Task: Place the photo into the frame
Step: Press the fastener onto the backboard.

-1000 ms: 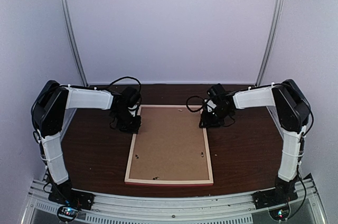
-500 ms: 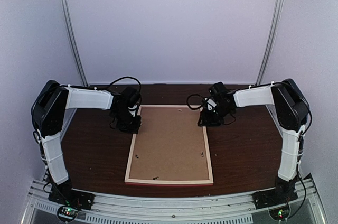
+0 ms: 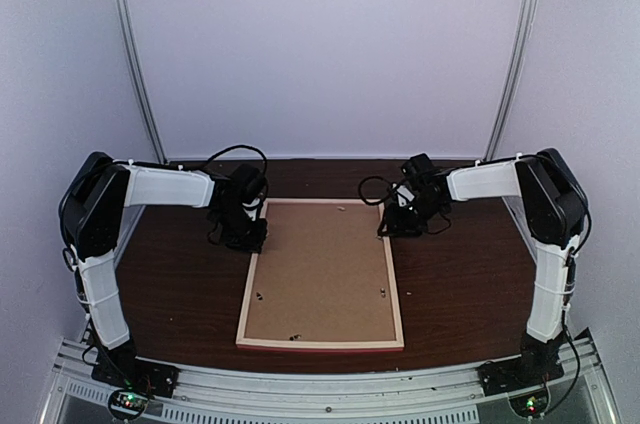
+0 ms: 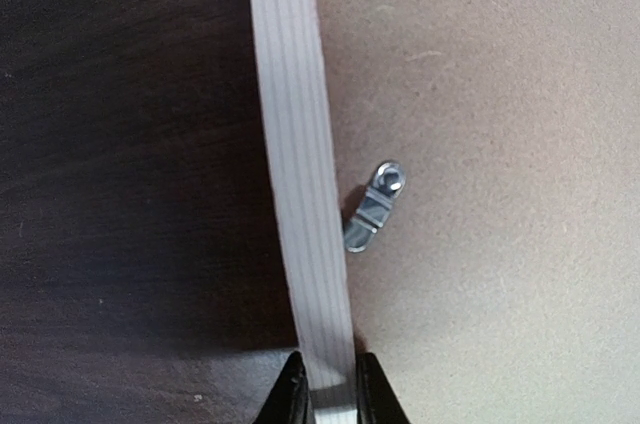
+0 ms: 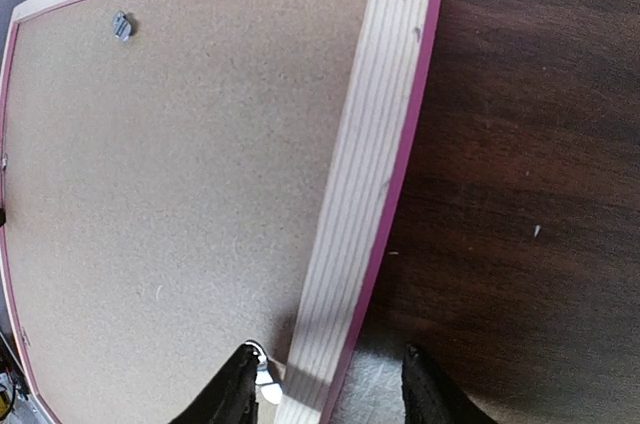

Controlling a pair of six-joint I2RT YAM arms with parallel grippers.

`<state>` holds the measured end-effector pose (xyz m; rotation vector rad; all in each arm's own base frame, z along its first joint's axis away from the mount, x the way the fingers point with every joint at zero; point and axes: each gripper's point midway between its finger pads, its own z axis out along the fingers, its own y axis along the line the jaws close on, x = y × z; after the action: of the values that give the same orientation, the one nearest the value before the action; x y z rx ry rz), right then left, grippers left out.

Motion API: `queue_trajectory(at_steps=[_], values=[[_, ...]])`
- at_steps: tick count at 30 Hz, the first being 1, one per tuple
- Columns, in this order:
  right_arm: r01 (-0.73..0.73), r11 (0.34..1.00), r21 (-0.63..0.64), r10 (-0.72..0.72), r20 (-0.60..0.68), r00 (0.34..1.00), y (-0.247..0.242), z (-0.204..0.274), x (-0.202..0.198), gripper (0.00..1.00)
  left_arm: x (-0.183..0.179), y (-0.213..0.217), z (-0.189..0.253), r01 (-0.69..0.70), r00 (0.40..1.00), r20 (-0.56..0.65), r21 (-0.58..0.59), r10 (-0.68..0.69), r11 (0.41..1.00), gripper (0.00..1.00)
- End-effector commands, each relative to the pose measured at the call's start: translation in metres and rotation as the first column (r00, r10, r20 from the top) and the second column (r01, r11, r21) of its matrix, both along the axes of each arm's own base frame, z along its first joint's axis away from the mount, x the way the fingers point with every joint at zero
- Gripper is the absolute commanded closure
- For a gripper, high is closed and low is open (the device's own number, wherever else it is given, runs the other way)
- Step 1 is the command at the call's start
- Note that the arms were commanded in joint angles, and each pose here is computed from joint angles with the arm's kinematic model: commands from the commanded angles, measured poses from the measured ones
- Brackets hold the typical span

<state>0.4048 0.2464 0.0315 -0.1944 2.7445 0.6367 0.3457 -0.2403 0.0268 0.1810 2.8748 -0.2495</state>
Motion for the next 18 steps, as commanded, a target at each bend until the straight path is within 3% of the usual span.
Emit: queue_trajectory(at_steps=[1, 6, 18], values=[[-0.027, 1.0, -0.007, 0.026, -0.05, 0.998, -0.003, -0.016, -0.015, 0.48, -0.013, 0.003, -0.007, 0.054, 0.998, -0.039, 0.02, -0.054, 0.998, 0.86], [-0.051, 0.999, -0.002, 0.051, -0.043, 0.998, 0.0, -0.015, -0.019, 0.45, -0.013, 0.002, -0.007, 0.053, 0.998, -0.039, 0.019, -0.053, 0.998, 0.86], [-0.119, 0.977, -0.176, 0.116, -0.028, 0.993, -0.007, -0.024, -0.028, 0.46, -0.013, 0.002, -0.009, 0.053, 0.998, -0.043, 0.019, -0.052, 0.998, 0.86]])
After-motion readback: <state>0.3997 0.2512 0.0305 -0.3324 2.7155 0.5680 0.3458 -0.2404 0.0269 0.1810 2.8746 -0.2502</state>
